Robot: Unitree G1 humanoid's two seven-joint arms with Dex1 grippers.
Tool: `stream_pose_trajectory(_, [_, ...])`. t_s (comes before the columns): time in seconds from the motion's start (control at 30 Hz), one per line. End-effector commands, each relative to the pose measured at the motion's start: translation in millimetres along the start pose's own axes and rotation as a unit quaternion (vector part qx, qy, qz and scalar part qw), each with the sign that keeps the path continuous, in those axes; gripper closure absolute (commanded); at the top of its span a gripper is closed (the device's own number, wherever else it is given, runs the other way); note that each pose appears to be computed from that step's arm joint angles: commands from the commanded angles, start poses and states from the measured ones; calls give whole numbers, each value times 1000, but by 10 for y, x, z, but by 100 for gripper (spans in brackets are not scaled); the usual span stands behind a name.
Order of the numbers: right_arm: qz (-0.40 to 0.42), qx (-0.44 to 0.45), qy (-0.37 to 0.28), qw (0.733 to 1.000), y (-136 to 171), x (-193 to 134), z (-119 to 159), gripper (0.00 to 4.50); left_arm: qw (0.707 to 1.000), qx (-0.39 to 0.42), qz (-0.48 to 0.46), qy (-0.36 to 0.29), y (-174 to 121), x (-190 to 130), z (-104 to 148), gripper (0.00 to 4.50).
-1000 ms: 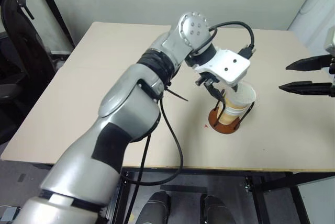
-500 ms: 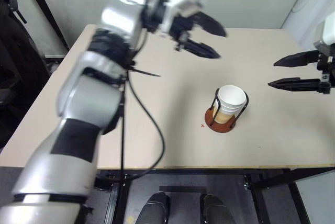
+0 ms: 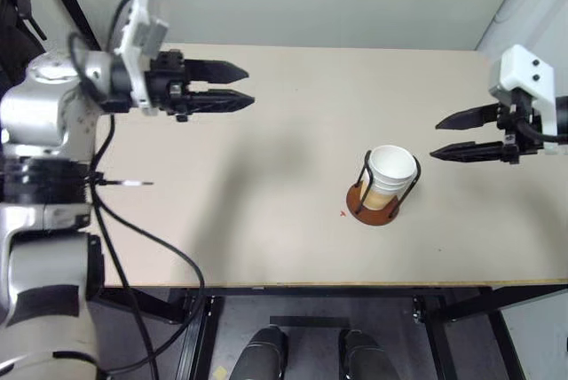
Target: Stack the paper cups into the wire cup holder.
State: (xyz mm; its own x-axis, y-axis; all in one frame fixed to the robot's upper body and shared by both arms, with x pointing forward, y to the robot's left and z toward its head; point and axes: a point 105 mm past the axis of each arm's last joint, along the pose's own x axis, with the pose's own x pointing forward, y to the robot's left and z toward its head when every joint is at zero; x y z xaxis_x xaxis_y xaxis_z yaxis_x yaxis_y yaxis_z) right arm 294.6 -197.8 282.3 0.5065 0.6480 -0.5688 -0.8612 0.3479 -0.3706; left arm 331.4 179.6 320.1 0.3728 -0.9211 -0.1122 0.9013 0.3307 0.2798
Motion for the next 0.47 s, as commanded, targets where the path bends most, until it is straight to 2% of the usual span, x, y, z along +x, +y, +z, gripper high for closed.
stream_pose_trajectory(0.03, [-11, -17, -12, 1000, -67, 7, 32, 185, 998, 23, 59, 12, 19, -235, 87, 174])
stream_pose_trajectory(0.33, [24, -41, -33, 998, -12, 184, 122, 185, 992, 2, 115, 48, -74, -472, 14, 174])
stream_pose_trajectory(0.47, [14, -45, -38, 998, -19, 164, 147, 185, 991, 6, 120, 54, -55, -496, 14, 174])
